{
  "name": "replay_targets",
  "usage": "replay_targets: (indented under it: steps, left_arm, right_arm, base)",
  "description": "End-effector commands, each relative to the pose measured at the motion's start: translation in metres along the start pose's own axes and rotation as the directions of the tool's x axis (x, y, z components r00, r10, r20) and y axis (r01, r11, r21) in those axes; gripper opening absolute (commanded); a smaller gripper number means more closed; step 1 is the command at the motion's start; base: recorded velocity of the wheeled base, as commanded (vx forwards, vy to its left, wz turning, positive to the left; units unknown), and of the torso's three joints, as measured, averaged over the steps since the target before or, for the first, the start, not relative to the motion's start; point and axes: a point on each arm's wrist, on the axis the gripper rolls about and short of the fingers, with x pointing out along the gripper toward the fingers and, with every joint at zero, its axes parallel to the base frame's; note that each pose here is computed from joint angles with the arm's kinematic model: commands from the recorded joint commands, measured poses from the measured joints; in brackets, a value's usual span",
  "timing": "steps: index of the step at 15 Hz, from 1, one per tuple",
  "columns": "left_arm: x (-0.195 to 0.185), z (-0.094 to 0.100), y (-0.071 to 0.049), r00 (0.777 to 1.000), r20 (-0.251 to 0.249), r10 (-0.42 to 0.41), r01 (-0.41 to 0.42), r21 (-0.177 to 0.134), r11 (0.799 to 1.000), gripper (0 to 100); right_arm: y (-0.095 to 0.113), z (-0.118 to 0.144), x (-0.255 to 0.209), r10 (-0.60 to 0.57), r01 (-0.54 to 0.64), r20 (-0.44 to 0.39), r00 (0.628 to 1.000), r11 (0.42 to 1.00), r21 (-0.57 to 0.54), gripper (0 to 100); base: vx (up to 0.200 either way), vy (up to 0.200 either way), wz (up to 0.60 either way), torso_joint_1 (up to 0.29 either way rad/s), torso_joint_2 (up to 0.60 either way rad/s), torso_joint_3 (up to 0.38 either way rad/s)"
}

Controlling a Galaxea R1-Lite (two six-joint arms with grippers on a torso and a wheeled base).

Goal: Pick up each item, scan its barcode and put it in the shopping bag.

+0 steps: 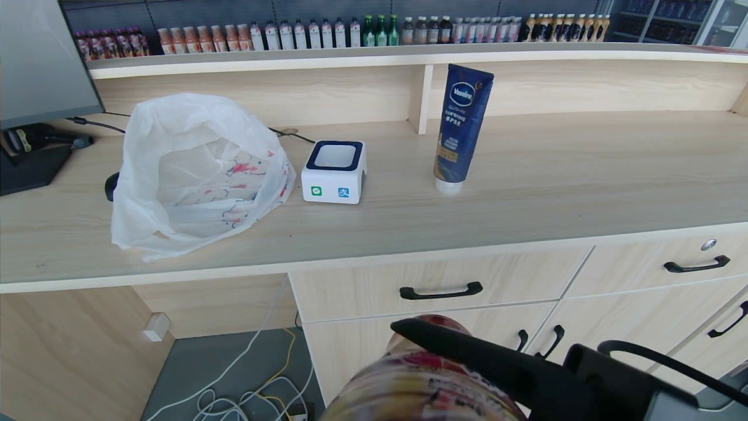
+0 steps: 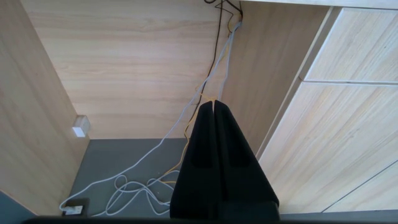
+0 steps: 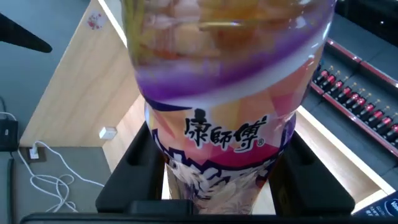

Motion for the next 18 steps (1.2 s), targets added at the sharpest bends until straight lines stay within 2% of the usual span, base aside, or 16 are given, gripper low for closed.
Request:
replay_targets:
  steps: [1, 7, 9, 10, 14, 18]
  left_arm:
    - [0.000, 0.000, 0.000, 1.000, 0.000, 0.000, 0.000, -0.001, 1.000, 0]
    - [0.000, 0.000, 0.000, 1.000, 0.000, 0.000, 0.000, -0.001, 1.000, 0]
    - [0.000, 0.000, 0.000, 1.000, 0.000, 0.000, 0.000, -0.001, 1.000, 0]
    - [0.000, 0.000, 0.000, 1.000, 0.000, 0.000, 0.000, -0.001, 1.000, 0]
    - [0.000, 0.000, 0.000, 1.000, 0.000, 0.000, 0.000, -0.001, 1.000, 0]
    - [0.000, 0.000, 0.000, 1.000, 0.000, 0.000, 0.000, -0.001, 1.000, 0]
  right_arm:
    - [-0.004, -0.003, 0.000, -0.015, 0.016, -0.013, 1.000, 1.000, 0.008, 0]
    - [-0.007, -0.002, -0.006, -0.038, 0.041, -0.019, 0.999, 0.978, 0.204, 0]
    - [-0.010, -0.002, -0.005, -0.095, 0.114, -0.074, 0.993, 0.938, 0.326, 0]
    - [-0.013, -0.004, -0.003, -0.140, 0.180, -0.125, 0.982, 0.891, 0.416, 0]
    - [-0.031, -0.025, 0.000, -0.228, 0.305, -0.214, 0.950, 0.825, 0.476, 0]
    - [-0.066, -0.063, -0.006, -0.369, 0.495, -0.334, 0.867, 0.706, 0.506, 0]
  base:
    - [0.000, 0.000, 0.00, 0.000, 0.00, 0.000]
    - [0.000, 0.000, 0.00, 0.000, 0.00, 0.000]
    - [0.000, 0.000, 0.00, 0.000, 0.00, 0.000]
    - [0.000, 0.000, 0.00, 0.000, 0.00, 0.000]
    - [0.000, 0.000, 0.00, 0.000, 0.00, 0.000]
    - [0.000, 0.000, 0.00, 0.000, 0.00, 0.000]
